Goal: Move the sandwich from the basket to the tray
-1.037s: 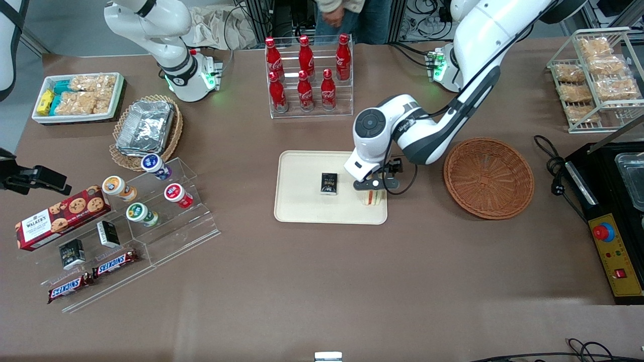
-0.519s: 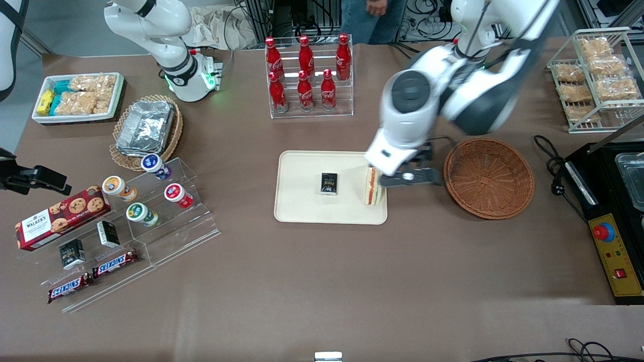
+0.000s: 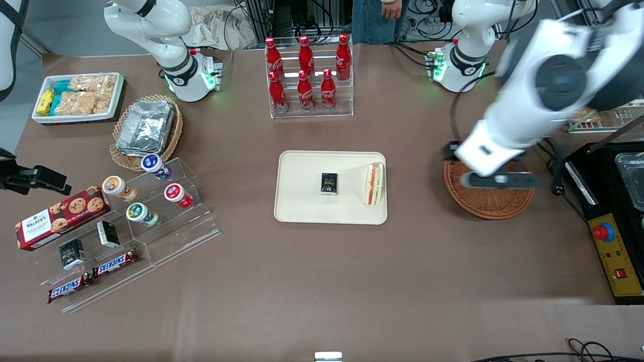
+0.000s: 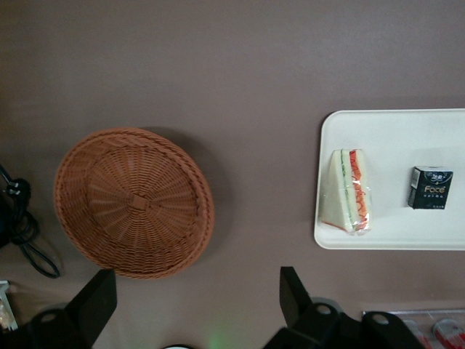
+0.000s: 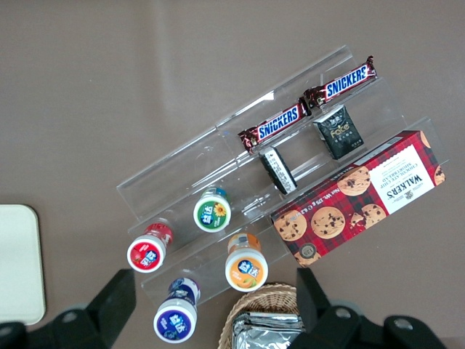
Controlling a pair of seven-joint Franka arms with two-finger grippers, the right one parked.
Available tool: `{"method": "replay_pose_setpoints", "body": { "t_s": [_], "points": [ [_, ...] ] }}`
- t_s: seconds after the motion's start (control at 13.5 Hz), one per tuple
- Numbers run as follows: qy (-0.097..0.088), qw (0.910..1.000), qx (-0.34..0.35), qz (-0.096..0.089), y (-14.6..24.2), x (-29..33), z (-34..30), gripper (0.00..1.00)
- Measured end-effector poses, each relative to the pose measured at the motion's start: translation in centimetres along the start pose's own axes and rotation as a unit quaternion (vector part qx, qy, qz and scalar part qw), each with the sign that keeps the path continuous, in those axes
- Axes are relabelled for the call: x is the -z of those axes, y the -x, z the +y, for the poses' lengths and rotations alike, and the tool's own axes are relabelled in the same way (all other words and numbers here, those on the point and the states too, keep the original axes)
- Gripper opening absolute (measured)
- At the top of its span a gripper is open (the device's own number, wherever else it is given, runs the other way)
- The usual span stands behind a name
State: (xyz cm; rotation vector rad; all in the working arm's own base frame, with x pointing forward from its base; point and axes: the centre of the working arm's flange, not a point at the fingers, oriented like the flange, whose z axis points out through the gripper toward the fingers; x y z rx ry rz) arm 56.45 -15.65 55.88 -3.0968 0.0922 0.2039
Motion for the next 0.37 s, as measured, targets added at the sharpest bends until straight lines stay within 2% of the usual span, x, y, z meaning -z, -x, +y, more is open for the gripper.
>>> {"method": "replay_pose_setpoints", "body": {
  "t_s": [0.22,0.37],
  "points": [
    [0.03,0.9989,0.023,0.026,2.7,4.4,-6.9,1.0],
    [0.035,0.9979,0.035,0.041,5.2,6.2,-8.3,1.0]
  ]
}}
